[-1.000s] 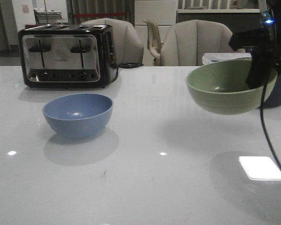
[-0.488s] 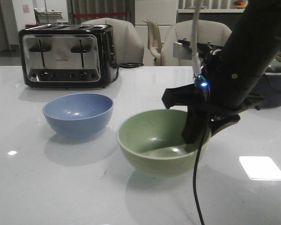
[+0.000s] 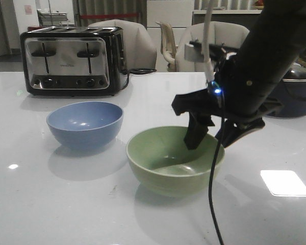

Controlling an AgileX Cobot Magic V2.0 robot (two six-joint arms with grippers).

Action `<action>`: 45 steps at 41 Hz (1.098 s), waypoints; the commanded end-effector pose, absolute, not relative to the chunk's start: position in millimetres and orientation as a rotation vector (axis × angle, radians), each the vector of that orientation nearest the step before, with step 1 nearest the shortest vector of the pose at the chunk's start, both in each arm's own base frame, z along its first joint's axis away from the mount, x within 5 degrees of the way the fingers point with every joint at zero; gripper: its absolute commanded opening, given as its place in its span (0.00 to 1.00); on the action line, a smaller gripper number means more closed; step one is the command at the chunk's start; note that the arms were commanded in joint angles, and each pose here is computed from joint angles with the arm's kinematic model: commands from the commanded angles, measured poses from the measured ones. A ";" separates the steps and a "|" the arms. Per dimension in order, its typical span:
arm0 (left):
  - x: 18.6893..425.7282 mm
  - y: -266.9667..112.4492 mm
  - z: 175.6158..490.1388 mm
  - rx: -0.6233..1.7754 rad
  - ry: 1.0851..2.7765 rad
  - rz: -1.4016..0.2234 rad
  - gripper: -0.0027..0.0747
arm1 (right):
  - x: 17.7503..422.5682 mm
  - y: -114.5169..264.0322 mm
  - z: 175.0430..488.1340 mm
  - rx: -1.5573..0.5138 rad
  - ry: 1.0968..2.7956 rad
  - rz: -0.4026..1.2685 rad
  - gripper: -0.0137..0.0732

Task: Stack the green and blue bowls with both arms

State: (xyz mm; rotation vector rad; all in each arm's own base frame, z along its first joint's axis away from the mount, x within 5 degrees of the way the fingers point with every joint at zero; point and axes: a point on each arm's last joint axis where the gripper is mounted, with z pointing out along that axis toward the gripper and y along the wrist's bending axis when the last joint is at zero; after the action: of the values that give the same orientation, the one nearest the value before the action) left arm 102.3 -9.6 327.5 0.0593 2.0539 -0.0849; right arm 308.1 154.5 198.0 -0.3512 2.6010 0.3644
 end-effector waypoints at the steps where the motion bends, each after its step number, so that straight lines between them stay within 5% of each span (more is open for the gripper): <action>1: 106.2 -10.4 342.9 0.044 1.953 -0.105 0.77 | 300.2 149.0 250.5 -0.391 2.428 0.369 0.70; 19: 106.1 -10.4 342.5 0.046 1.957 -0.103 0.77 | 204.6 98.8 343.2 -0.530 2.228 0.257 0.70; 33: 113.6 -17.1 338.4 0.122 2.004 -0.120 0.77 | 129.3 63.3 335.7 -0.511 2.117 0.269 0.70; 45: 160.8 -47.6 339.6 0.313 2.141 -0.178 0.77 | 115.7 56.9 340.8 -0.498 2.061 0.278 0.70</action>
State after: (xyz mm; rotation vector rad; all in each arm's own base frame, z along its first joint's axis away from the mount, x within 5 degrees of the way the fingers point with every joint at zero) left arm 142.8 -37.1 324.2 0.2836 2.1965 -0.1498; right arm 112.9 56.4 327.2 -0.5073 2.1580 0.2788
